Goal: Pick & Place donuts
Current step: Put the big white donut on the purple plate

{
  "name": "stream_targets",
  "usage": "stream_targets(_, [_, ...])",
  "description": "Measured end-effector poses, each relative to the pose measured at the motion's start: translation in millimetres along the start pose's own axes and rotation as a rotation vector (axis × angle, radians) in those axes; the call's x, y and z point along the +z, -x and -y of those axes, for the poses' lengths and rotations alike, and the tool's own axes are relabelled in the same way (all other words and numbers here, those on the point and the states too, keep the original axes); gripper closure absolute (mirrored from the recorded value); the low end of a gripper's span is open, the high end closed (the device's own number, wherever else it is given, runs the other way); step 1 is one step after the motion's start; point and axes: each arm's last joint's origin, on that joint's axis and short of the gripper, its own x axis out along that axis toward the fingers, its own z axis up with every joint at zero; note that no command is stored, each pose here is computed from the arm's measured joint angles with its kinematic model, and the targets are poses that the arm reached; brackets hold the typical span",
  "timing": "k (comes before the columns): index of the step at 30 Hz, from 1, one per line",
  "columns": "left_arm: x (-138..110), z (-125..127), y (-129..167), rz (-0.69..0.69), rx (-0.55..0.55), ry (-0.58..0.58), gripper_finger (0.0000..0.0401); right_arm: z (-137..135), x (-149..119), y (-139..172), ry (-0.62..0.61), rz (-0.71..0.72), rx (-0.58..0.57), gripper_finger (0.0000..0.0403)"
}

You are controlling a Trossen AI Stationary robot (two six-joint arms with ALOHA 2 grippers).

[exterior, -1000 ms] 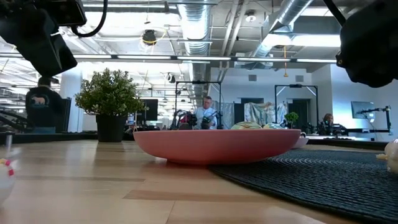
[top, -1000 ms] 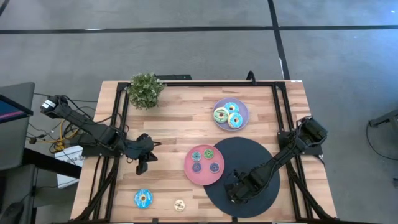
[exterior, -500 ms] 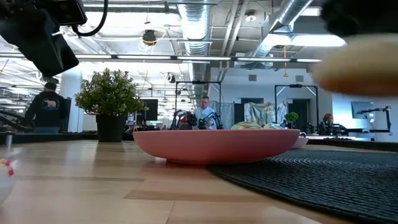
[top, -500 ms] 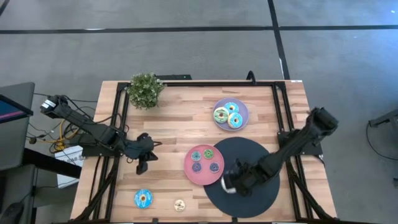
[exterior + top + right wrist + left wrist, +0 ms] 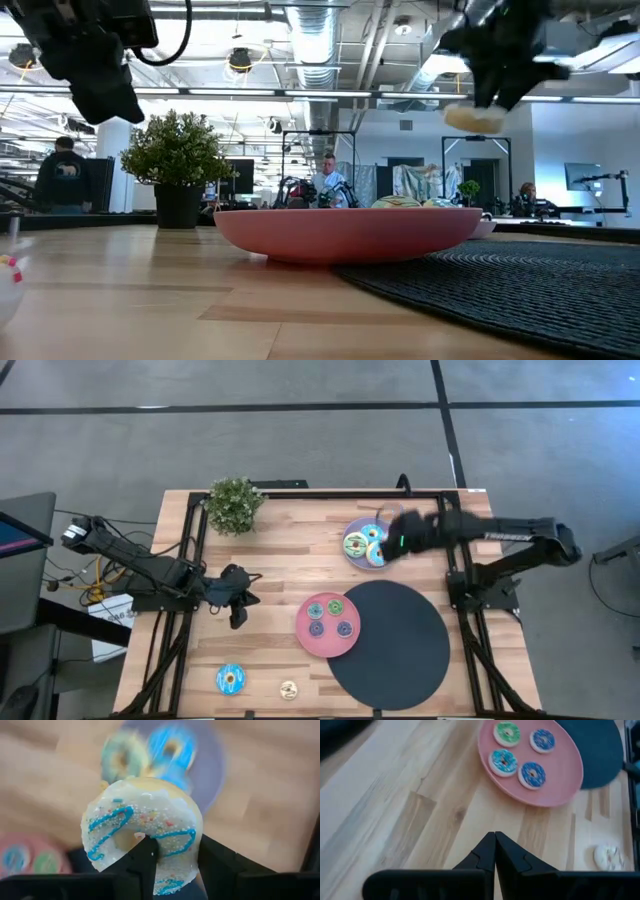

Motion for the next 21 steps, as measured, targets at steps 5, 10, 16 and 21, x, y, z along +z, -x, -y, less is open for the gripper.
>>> stream_targets(5, [4.0,-5.0,-1.6,0.014,0.024,0.125,0.0401,53.0,55.1,-23.1,-0.028,0.011,0.138,0.0292])
stream_targets(10, [6.5,-8.5,-2.5,0.024,0.041,0.212,0.0401,95.6,83.8,-58.3,-0.061,-0.043,0.169,0.0291])
stream_targets(16, [7.4,-9.9,-2.7,0.037,0.054,0.279,0.0401,101.2,102.9,-96.3,0.025,-0.094,0.237,0.0262])
stream_targets(21, [7.6,-10.3,-2.7,0.048,0.063,0.331,0.0401,94.9,110.1,-126.5,0.057,-0.136,0.282,0.023])
